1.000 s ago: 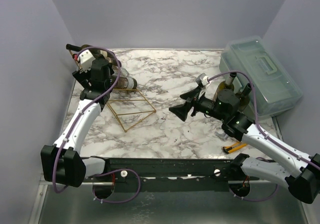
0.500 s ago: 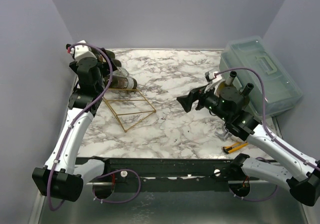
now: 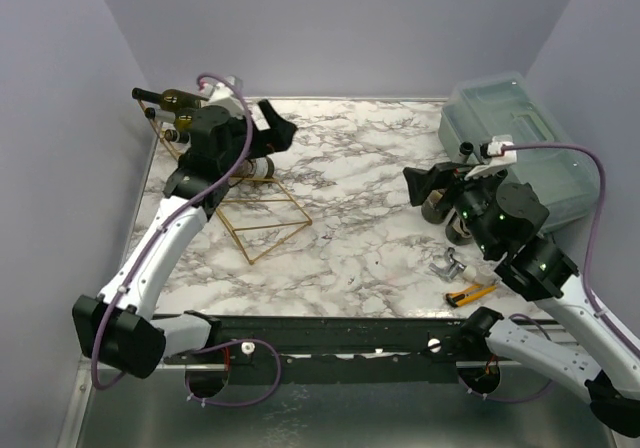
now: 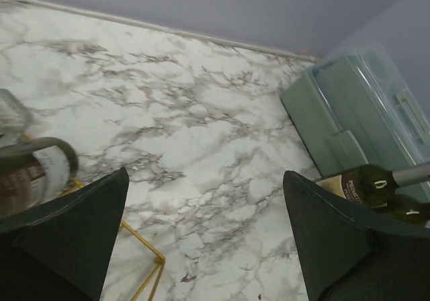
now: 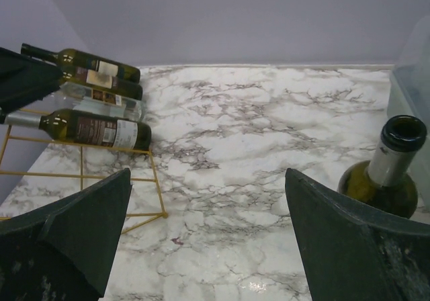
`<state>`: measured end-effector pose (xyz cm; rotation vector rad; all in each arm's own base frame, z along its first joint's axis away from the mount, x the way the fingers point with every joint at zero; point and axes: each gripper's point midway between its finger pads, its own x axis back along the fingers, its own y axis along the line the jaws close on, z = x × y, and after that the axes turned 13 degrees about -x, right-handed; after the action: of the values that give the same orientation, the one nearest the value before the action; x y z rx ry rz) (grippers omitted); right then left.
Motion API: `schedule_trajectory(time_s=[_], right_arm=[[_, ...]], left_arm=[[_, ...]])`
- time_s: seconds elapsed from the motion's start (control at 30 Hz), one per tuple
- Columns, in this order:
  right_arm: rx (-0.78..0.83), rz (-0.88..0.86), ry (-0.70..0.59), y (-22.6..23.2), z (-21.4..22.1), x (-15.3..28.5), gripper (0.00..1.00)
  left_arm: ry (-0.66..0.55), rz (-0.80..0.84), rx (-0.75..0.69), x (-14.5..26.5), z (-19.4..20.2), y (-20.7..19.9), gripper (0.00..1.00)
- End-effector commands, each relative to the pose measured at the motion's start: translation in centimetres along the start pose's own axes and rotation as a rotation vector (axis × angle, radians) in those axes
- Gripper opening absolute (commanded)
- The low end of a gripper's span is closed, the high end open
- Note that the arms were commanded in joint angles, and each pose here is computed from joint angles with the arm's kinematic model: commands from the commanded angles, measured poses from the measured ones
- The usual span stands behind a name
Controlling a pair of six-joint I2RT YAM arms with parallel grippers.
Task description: Put the wine bottle on the wine rack
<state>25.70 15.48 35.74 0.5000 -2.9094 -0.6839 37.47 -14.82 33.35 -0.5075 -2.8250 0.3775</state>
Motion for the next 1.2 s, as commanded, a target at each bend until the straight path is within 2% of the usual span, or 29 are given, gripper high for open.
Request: schedule_trajectory(time_s=[0.0,0.2,0.37,0.53,0.77,1.07,1.17], right_arm=[[-0.004,0.059,-0.05,-1.3,-1.9,1.9,1.0],[-0.037,-0.018,-0.136,-0.6,-5.0,5.1,1.0],[-0.032,-0.086,-0.2,-0.3,-7.5,8.4,1.0],[-0.026,-0.125,-0.245,-0.4,-9.3,11.4,1.0],[-0.046,-0.149,-0.242,-0.7,-9.3,12.9,1.0],[-0.064,-0.147,-0.275,-1.3,-9.9,14.3,1.0],[-0.063,-0.152,-0.275,-1.2,-10.0,14.4,1.0]], left_arm=[[0.028,0.25,-0.045,-1.8,1.2,-9.4,0.99],[-0.044,0.472,-0.214,-4.0,4.4,-18.5,0.99],[-0.138,0.528,-0.407,-6.0,7.1,-24.2,0.99],[-0.152,0.581,-0.422,-8.8,9.0,-27.9,0.99],[-0.159,0.609,-0.438,-11.8,11.1,-31.9,0.99],[-0.184,0.689,-0.446,-12.8,13.0,-35.8,0.97],[-0.192,0.664,-0.44,-13.6,13.2,-36.2,0.94]])
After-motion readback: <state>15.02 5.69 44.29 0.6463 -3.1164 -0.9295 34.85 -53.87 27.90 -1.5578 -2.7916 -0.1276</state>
